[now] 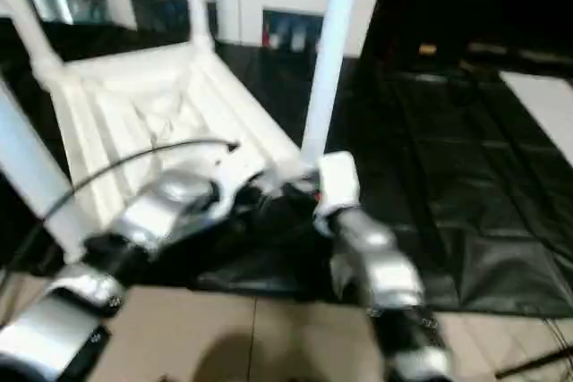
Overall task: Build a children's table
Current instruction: Rotate leg to tighten
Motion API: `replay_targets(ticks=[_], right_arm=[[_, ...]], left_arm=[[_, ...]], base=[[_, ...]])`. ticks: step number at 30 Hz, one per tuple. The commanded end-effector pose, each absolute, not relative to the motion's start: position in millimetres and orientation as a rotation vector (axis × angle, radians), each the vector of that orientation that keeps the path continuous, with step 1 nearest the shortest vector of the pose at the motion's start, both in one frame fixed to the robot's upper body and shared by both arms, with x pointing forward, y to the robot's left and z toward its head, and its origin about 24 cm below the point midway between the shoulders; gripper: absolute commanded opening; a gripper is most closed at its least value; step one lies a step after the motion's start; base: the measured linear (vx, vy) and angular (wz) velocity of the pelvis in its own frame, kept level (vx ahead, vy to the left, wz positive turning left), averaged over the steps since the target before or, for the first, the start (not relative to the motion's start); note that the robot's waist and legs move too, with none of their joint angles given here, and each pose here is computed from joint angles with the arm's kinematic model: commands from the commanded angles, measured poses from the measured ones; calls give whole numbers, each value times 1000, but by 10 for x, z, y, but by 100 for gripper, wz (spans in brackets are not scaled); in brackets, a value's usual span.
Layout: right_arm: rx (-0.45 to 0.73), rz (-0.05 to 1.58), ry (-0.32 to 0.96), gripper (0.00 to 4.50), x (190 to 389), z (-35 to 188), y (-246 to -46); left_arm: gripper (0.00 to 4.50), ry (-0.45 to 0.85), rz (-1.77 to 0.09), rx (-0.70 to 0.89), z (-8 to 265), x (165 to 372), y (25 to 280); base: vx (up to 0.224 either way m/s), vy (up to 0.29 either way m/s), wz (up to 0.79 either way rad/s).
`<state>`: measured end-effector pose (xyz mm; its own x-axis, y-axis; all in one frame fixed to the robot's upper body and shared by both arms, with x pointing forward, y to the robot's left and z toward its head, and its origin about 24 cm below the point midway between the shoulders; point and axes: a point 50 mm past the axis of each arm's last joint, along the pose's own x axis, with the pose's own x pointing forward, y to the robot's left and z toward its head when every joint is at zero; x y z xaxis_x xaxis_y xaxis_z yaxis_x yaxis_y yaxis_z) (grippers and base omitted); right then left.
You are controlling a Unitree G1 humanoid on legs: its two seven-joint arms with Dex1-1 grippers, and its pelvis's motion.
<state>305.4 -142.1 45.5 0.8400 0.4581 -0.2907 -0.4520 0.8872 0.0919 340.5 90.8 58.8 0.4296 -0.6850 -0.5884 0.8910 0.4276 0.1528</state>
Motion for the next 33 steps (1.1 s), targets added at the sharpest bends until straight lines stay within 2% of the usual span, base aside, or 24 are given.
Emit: replay_targets(ticks=[1,3,6,8,14,20,21,26,33], right_arm=[[18,614,296,435,2939,592,-1548],[15,651,296,444,2896,621,-1602],[-95,817,334,444,2729,673,-1754],[-118,854,357,444,2694,668,-1789],[-96,925,376,444,2686,655,-1693],[-134,919,377,444,2784,596,-1595],[-138,905,374,417,2813,591,-1596],[-164,920,382,390,2821,582,-1602],[-193,939,401,327,2802,541,-1622]], left_arm=[[0,410,-1268,487,641,3233,848],[0,427,-1299,477,642,3194,889],[0,465,-1391,496,651,3081,1047],[0,482,-1421,498,651,3042,1089],[0,477,-1445,505,669,3007,1098],[0,474,-1426,513,683,3027,1088],[0,475,-1427,514,685,3025,1090],[0,479,-1423,517,680,3017,1104],[0,487,-1416,516,670,3015,1123]], base=[[0,0,0],[0,0,0],[0,0,0],[0,0,0],[0,0,0],[0,0,0],[0,0,0],[0,0,0],[0,0,0]])
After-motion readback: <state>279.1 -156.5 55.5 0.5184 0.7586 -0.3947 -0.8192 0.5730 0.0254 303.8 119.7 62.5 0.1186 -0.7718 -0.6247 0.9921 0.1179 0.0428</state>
